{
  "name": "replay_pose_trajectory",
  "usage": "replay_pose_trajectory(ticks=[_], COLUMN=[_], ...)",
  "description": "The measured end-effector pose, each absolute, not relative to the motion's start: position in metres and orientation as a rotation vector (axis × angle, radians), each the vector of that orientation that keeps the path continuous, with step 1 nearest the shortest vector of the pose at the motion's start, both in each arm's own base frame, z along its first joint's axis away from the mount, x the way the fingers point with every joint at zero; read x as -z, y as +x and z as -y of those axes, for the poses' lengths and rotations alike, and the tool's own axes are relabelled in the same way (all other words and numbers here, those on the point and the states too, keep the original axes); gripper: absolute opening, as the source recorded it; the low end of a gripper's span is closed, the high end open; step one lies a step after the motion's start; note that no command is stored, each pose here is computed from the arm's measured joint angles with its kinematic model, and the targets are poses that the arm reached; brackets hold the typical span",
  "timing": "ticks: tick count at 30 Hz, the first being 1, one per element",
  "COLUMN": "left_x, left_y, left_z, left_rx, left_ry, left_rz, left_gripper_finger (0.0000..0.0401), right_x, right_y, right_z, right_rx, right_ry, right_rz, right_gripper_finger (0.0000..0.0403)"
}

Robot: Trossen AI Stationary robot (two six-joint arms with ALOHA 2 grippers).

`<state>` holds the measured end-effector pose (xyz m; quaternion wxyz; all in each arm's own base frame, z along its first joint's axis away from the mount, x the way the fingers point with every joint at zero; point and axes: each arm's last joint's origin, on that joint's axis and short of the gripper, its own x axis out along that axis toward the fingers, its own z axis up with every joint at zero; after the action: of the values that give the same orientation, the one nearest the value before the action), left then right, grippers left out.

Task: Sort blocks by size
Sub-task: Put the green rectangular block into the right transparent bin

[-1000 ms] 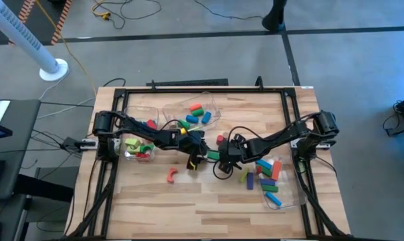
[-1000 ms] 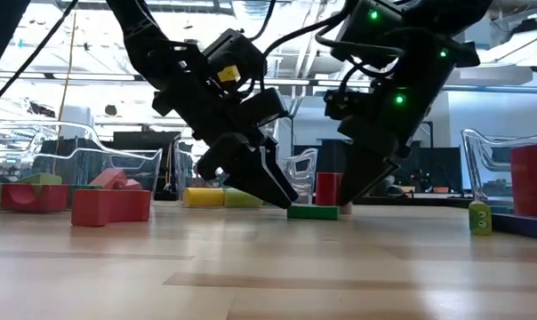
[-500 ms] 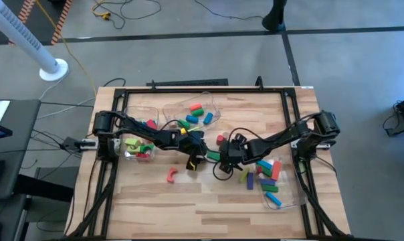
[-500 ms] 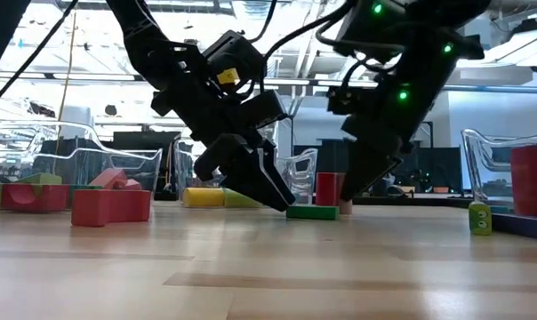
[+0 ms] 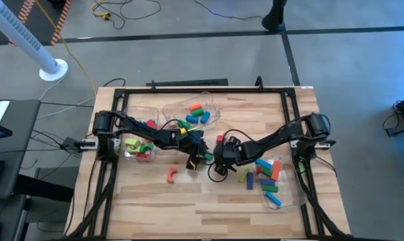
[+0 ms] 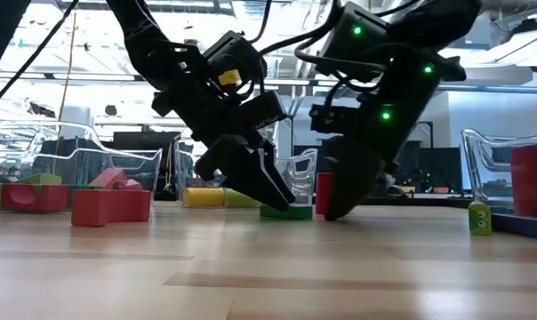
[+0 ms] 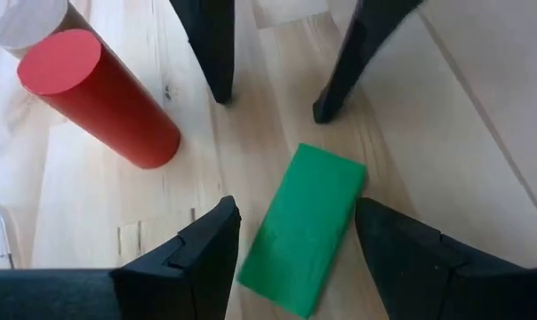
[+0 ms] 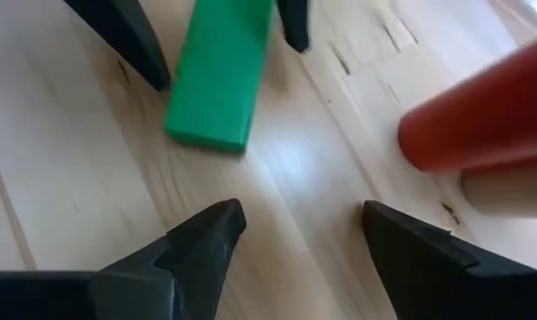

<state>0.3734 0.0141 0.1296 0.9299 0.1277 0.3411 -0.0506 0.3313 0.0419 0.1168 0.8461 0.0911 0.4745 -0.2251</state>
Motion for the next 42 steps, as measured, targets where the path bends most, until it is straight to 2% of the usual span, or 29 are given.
replay_pose_trajectory(ticks=[14, 30, 36, 42], left_x=[-0.125, -0.121, -0.124, -0.135], left_y=[0.369, 0.363, 0.366, 0.374], left_z=[-0.015, -0.008, -0.003, 0.005], left_rx=[0.105, 0.199, 0.215, 0.260], left_ry=[0.271, 0.253, 0.257, 0.261], left_rz=[-0.762, -0.836, -0.848, -0.866], left_gripper_finger=[0.0214, 0.0127, 0.0127, 0.0128], right_x=[-0.128, -0.128, -0.131, -0.154], right_y=[0.333, 0.331, 0.328, 0.322], right_z=[-0.051, -0.057, -0.067, -0.080], right_rx=[0.458, 0.439, 0.408, 0.362], right_ry=[0.163, 0.143, 0.131, 0.131], right_rz=[-0.973, -0.980, -0.975, -0.913], right_gripper_finger=[0.0282, 0.0282, 0.0282, 0.0282])
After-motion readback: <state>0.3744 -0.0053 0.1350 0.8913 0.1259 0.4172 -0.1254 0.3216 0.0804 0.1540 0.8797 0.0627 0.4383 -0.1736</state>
